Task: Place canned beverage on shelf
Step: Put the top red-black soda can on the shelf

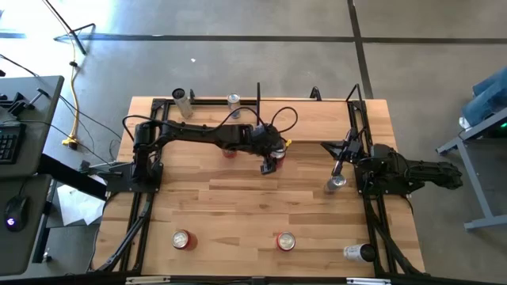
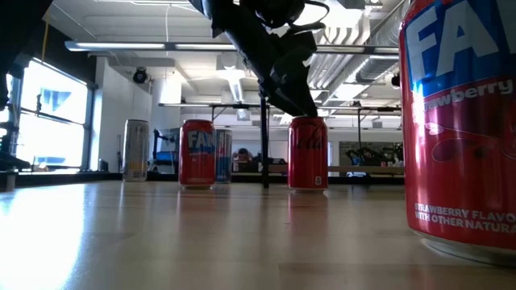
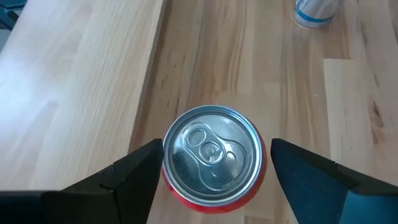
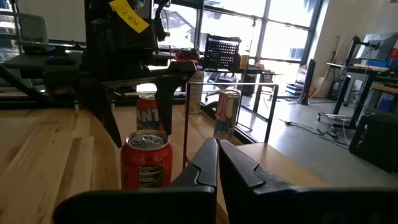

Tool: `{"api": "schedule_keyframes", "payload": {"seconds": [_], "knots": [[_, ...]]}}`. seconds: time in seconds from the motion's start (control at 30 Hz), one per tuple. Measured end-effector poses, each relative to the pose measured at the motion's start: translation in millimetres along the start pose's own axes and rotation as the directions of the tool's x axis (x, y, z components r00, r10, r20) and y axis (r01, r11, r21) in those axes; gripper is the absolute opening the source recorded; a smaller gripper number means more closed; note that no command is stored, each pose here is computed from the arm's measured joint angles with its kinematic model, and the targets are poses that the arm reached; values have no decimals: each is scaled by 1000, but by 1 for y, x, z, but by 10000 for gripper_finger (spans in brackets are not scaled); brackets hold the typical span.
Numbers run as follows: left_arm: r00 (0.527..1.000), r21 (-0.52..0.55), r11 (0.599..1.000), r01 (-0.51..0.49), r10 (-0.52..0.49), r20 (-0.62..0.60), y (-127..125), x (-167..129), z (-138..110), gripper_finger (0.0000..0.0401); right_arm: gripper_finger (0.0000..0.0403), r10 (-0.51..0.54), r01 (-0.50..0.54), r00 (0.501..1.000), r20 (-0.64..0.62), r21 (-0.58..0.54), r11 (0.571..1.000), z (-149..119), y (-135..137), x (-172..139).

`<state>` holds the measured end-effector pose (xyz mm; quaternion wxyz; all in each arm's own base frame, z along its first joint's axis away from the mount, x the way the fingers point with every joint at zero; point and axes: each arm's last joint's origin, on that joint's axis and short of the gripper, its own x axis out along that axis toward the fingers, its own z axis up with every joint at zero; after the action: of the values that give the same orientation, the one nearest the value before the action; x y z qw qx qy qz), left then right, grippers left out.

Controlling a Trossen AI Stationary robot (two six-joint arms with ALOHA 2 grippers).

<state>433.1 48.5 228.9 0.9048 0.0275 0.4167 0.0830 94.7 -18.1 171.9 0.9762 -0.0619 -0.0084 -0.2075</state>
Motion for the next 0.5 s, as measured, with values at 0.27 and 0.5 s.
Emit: {"api": "schedule_keyframes", "payload": {"seconds": [0.27,0.5], "knots": [[990,-58,989,-139,140,15,3,-18,5,280,0,0,0,1000,0,-4,1000,0,0,0],[985,-68,990,-120,127,118,-3,-61,19,227,0,0,0,1000,-2,-4,1000,0,0,0]]}}
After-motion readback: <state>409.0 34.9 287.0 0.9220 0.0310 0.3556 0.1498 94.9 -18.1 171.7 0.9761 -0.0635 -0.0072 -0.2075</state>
